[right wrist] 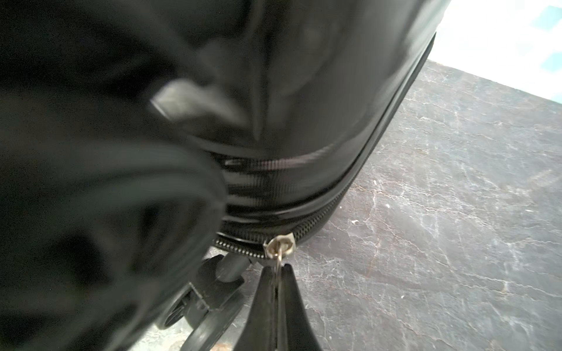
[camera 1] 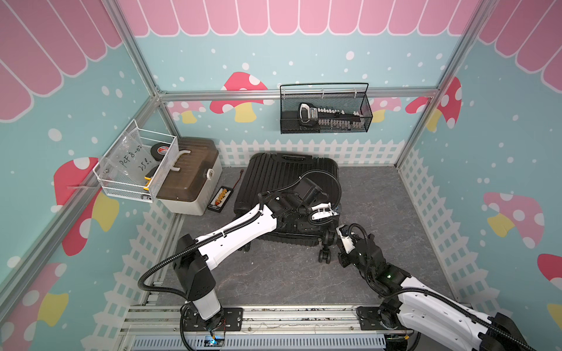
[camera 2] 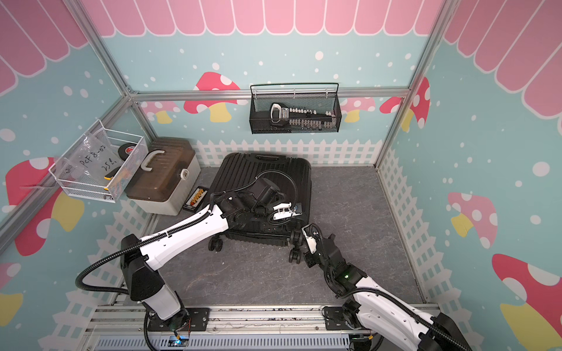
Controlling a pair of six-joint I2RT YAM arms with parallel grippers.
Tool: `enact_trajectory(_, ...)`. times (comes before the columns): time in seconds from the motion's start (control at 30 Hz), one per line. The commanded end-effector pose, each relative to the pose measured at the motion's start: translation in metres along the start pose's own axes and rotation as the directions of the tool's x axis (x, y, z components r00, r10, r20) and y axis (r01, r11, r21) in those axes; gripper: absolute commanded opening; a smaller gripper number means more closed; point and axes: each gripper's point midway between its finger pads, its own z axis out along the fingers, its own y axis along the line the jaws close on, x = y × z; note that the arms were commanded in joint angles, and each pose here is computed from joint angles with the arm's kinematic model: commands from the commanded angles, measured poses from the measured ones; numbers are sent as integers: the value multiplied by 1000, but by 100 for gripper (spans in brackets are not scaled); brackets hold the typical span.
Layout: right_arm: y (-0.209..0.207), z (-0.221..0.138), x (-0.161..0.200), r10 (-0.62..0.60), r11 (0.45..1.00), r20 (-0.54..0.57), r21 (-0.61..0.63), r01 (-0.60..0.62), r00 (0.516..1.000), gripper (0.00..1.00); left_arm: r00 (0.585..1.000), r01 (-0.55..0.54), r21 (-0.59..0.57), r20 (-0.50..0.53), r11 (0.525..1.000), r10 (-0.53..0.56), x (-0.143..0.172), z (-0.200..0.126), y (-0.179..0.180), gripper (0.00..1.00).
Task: Close the suitcase zippers
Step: Zip the zipper on the suitcase.
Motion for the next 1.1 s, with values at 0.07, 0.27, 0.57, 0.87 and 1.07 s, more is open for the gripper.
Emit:
enact_trajectory(0.07,46,-6,-11,-13,967,72,-254,31,997,0,993,69,-162,-83,984,-84,28,46,40,74)
enact_trajectory(0.27,53,-6,-13,-8,957,80,-290,31,997,0,991,97,-140,-79,985,-109,30,56,39,74)
enact_trajectory(0.57,14,-3,-3,16,997,34,-71,-13,999,0,993,114,-94,49,989,-110,-9,4,31,75)
enact_trajectory(0.87,7,-1,4,28,999,12,-29,-27,1000,0,963,269,-176,77,947,-259,-9,-64,19,77)
enact_trajectory(1.07,7,1,4,17,1000,2,-26,-17,1000,0,766,632,-344,141,694,-628,61,-110,50,77)
